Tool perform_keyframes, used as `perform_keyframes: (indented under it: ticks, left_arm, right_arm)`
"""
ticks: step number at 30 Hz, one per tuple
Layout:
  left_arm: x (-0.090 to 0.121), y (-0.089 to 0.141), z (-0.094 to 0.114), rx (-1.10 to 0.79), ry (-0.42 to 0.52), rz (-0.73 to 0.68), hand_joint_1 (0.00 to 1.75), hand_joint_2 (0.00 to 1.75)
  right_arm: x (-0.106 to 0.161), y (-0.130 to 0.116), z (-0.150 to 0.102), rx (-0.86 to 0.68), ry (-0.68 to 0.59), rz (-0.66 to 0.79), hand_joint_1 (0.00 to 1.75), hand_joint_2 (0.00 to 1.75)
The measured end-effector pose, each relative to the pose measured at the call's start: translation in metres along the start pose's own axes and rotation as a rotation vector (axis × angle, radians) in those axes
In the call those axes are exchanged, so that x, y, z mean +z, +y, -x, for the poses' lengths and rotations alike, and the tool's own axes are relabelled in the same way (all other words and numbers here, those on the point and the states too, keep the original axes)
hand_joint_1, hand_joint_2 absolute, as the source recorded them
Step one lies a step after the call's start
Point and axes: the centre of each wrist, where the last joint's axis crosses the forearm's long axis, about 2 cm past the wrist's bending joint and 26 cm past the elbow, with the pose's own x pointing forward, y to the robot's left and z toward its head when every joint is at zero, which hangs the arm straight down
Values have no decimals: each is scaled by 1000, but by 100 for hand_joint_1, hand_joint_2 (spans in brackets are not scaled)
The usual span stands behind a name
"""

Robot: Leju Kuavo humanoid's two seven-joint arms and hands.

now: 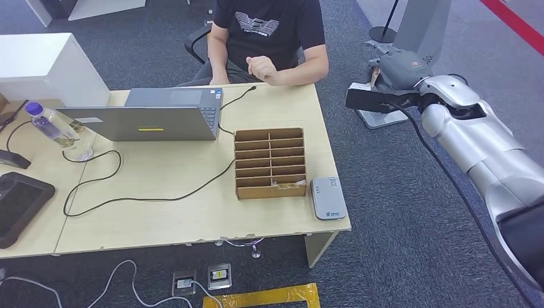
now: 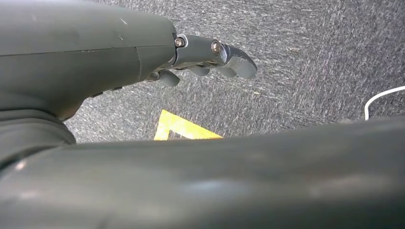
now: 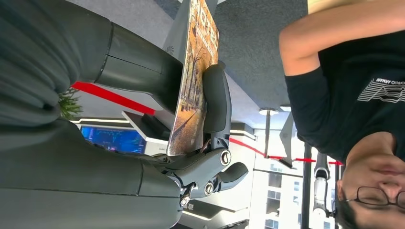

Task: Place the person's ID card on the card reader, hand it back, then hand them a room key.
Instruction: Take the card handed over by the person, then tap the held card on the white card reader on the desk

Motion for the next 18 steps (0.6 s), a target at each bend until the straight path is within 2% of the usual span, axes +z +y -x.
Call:
perform_keyframes:
  ticks: [6,11,14,18]
  left_arm:
    - [0,0,0,0,0,-1,0,0]
    - [0,0,0,-6,1,-2,0,0]
    - [0,0,1,-20,4,-7,0,0]
    - [0,1,1,-42,10,-11,0,0]
  right_arm:
    - [1,5,0,10,-3,-6,175,175]
    - [5,26,0,4,-7,-33,175,175]
    - [11,52,0,-34,2,-67,175,175]
    - [34,108,0,-107,54,-99,175,175]
